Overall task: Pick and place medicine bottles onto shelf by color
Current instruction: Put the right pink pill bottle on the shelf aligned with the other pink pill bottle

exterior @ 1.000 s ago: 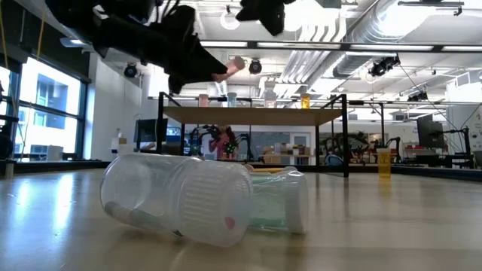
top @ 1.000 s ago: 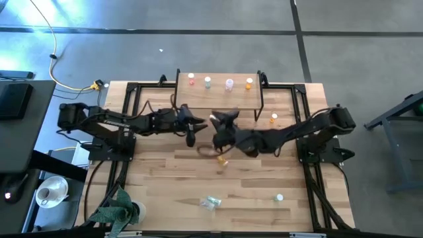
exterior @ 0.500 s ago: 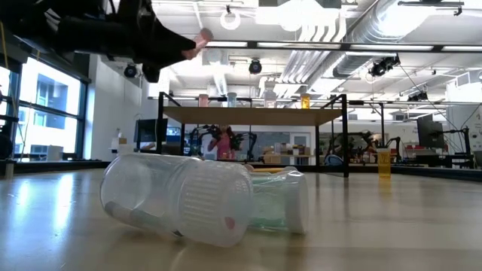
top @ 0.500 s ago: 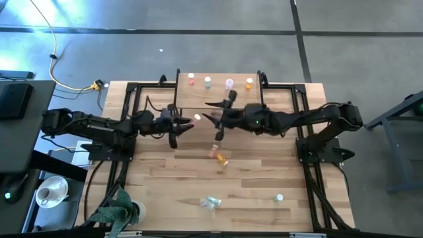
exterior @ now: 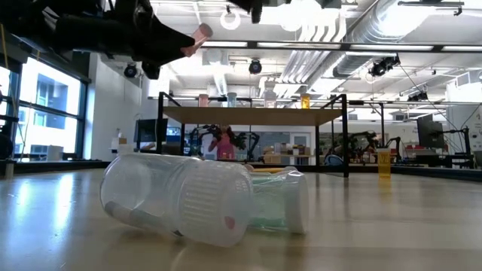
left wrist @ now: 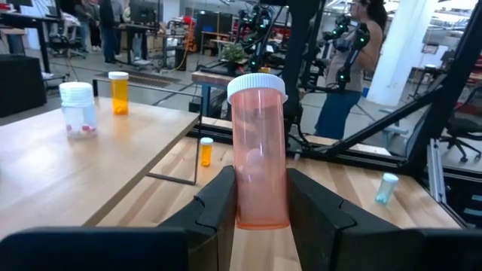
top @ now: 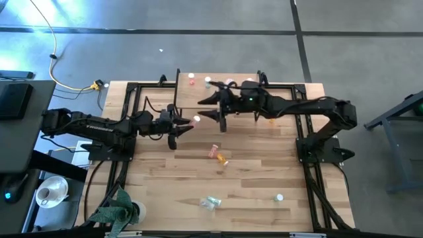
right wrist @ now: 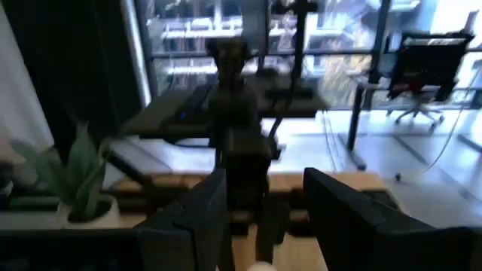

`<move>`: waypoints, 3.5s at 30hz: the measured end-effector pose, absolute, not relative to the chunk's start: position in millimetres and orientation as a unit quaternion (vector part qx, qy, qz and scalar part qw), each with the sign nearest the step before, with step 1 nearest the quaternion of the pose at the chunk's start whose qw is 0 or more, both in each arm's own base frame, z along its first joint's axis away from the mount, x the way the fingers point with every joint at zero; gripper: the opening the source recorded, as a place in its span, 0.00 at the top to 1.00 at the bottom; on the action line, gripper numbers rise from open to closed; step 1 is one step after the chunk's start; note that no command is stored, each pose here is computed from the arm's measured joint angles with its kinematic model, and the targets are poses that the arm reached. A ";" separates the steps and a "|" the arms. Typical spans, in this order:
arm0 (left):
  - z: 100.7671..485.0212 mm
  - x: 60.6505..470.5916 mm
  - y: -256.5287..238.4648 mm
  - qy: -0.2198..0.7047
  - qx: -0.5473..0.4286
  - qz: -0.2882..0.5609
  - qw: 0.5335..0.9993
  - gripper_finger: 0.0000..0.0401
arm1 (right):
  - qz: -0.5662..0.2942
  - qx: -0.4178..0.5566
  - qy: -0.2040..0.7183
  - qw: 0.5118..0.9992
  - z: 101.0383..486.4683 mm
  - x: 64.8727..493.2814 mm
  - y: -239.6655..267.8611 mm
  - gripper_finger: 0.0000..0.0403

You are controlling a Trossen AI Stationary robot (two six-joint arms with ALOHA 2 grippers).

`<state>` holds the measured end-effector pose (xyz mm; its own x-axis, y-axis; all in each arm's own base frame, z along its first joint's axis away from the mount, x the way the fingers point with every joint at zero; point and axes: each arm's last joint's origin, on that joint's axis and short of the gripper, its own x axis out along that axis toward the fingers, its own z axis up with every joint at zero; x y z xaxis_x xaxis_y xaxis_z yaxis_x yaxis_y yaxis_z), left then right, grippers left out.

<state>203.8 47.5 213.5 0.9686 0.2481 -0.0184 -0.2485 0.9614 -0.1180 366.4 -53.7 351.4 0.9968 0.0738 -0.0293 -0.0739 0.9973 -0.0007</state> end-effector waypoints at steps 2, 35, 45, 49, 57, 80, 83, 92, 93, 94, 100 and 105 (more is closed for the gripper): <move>213.1 203.9 47.2 0.004 -0.058 0.120 0.991 0.77 | 0.037 -0.005 0.036 0.999 343.4 369.7 -54.9 0.58; 212.7 204.6 44.0 0.009 -0.042 0.084 0.995 0.77 | 0.045 -0.020 0.142 0.989 302.5 386.1 -38.9 0.50; 213.1 205.1 41.7 0.007 -0.049 0.075 0.996 0.77 | 0.046 -0.020 0.145 0.988 293.0 393.0 -39.6 0.50; 213.0 205.1 41.7 0.007 -0.048 0.075 0.996 0.77 | 0.062 -0.015 0.137 0.989 294.4 393.3 -38.7 0.50; 213.0 205.1 41.7 0.008 -0.048 0.075 0.996 0.77 | 0.062 -0.001 0.138 0.989 294.4 393.3 -38.6 0.55; 211.9 205.0 42.2 0.011 -0.066 0.087 0.994 0.72 | 0.067 0.002 0.144 0.987 292.9 393.0 -38.4 0.74; 211.1 204.9 42.7 0.015 -0.066 0.095 0.993 0.65 | 0.067 0.001 0.147 0.987 292.4 392.9 -38.4 0.74; 210.6 203.7 47.4 0.014 -0.065 0.153 0.986 0.47 | 0.022 -0.018 0.145 0.989 294.3 391.7 -44.7 0.74; 211.1 203.1 48.7 0.012 -0.064 0.159 0.985 0.47 | 0.014 -0.019 0.142 0.990 296.1 390.9 -47.1 0.74; 212.1 202.1 50.3 0.010 -0.064 0.164 0.984 0.46 | 0.008 -0.019 0.141 0.990 298.2 389.1 -49.8 0.74; 218.3 197.0 55.6 -0.008 -0.063 0.177 0.982 0.46 | -0.015 -0.018 0.133 0.991 306.4 384.2 -64.2 0.74; 217.8 195.4 55.5 0.001 -0.065 0.177 0.982 0.47 | -0.047 -0.023 0.099 0.994 333.4 384.8 -82.2 0.74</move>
<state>195.4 55.5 217.8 0.9375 0.3469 -0.0252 -0.3472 0.9290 -0.1280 384.8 -82.2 333.4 0.9761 -0.0976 -0.1943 0.0885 0.9946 -0.0550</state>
